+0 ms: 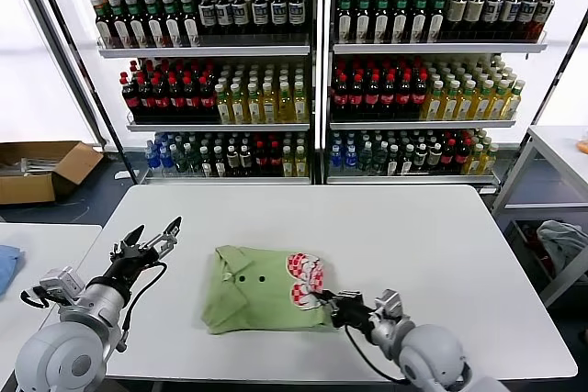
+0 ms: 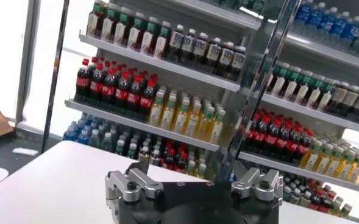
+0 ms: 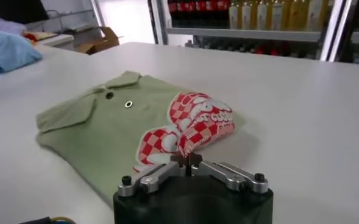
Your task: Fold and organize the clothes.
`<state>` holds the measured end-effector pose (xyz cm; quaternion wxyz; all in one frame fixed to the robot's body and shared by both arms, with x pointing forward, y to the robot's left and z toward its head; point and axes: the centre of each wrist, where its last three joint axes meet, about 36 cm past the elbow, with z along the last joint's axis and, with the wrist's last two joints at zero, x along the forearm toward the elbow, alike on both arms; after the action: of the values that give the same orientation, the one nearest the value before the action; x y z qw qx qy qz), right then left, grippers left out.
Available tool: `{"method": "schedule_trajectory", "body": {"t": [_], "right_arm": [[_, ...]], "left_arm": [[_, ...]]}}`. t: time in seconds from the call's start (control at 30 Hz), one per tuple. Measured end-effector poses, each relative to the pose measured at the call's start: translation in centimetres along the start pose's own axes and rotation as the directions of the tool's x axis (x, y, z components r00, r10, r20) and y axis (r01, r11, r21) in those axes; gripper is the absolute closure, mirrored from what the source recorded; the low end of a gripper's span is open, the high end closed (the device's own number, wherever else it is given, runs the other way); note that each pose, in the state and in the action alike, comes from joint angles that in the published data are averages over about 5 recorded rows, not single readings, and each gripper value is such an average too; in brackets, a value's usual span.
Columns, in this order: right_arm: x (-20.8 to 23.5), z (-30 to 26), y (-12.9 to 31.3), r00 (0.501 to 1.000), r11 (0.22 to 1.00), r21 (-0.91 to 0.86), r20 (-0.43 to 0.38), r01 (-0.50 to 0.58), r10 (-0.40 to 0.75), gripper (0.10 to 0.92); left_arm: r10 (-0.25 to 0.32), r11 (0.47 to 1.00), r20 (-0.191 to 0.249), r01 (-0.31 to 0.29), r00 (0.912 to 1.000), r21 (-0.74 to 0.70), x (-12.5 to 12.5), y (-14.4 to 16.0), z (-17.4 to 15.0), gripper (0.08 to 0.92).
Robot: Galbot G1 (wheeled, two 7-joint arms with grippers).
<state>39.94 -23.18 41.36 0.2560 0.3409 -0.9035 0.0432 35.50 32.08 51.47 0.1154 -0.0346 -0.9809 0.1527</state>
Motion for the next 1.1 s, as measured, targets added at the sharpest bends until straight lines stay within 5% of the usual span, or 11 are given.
{"method": "schedule_trajectory", "body": {"t": [0.23,0.63,0.93,1.1], "right_arm": [[3.5,-0.6,-4.1,0.997,0.995,0.069,-0.025,-0.073,0.075,0.867],[7.2,-3.7,-4.2,0.985,0.976,0.136,0.046,-0.171,0.166,0.533],[2.1,-3.9,-1.9,0.979,0.987,0.06,0.148,-0.152,0.141,0.274],[-2.8,-3.6,0.4,0.98,0.991,0.022,0.157,-0.13,0.125,0.204]], "left_arm": [[0.003,1.0,-0.004,-0.003,1.0,0.007,-0.3,-0.2,0.2,0.177],[0.005,1.0,-0.011,-0.005,0.9999,0.003,0.1,-0.4,0.3,0.177],[0.009,1.0,-0.022,-0.009,0.9997,0.002,0.4,-0.8,0.7,0.177],[0.004,1.0,-0.025,-0.004,0.9997,0.002,0.7,-0.7,0.9,0.177]]}}
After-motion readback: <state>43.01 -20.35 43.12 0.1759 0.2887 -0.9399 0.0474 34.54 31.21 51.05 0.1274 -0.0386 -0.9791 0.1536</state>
